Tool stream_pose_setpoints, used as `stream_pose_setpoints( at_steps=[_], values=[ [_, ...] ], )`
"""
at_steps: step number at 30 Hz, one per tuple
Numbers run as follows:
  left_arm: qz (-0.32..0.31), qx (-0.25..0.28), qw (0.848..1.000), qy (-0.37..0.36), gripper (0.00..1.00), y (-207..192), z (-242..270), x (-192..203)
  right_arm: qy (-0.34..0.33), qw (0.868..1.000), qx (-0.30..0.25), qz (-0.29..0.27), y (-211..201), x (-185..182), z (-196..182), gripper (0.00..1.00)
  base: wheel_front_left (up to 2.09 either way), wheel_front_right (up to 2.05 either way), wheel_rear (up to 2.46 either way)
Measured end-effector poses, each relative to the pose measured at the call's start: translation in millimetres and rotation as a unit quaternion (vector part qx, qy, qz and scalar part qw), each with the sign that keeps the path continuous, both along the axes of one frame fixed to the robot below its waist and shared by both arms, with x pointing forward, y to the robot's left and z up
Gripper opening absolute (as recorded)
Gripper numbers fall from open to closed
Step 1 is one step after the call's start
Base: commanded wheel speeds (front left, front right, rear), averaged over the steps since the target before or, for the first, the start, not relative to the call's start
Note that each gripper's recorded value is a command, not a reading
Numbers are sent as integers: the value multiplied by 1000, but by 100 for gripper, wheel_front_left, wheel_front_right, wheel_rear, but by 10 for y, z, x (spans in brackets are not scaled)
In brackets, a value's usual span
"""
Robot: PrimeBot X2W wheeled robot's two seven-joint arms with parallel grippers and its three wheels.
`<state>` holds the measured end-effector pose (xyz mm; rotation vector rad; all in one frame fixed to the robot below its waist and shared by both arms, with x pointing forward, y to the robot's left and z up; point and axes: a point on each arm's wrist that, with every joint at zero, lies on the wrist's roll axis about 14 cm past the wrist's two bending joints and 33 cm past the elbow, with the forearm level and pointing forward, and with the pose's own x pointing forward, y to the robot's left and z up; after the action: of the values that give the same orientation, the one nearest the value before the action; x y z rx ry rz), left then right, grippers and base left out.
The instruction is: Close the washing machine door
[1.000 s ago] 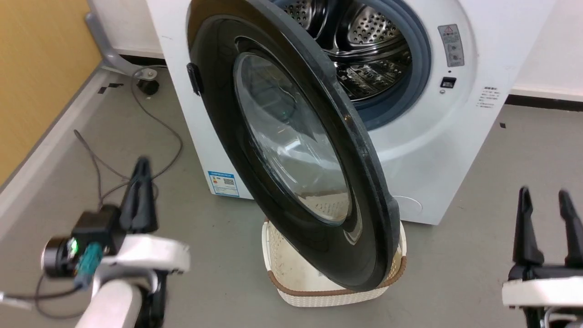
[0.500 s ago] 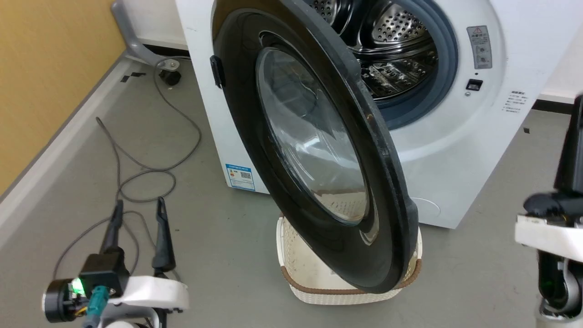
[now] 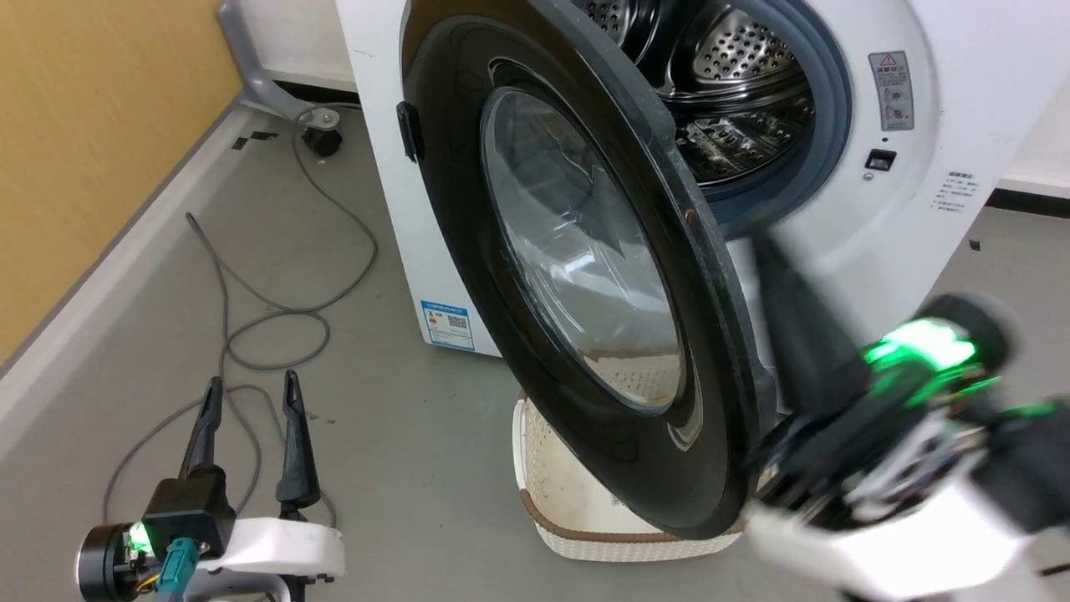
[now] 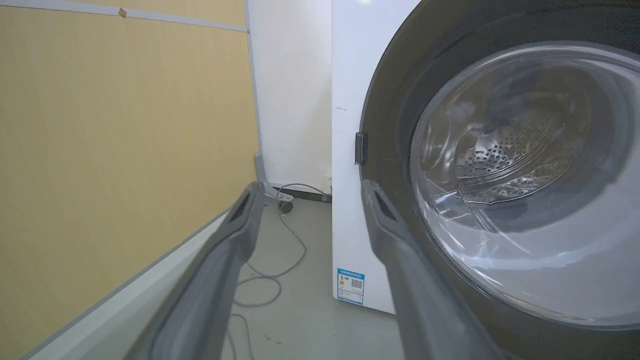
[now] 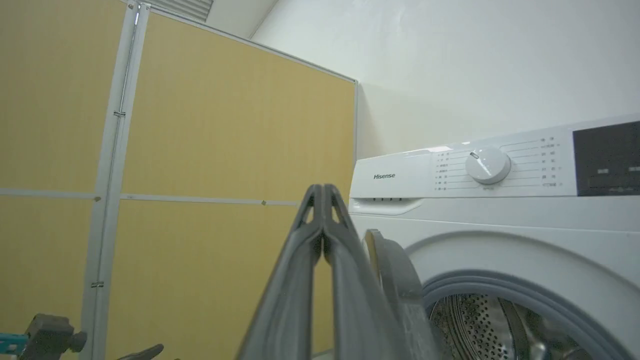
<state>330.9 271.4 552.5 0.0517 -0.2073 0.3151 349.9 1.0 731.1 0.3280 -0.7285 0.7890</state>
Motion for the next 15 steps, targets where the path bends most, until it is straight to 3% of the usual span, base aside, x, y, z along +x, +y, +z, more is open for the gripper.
stream_pose_setpoints(
  at_steps=[8,15],
  values=[
    [-3,3,1000,3,100,-29,-25,-1,70,987,-126,70,410,-133,-776,0,0,0,0],
    [-7,5,1000,9,100,-59,-60,40,136,962,-228,60,419,-75,-1567,0,0,0,0]
  ],
)
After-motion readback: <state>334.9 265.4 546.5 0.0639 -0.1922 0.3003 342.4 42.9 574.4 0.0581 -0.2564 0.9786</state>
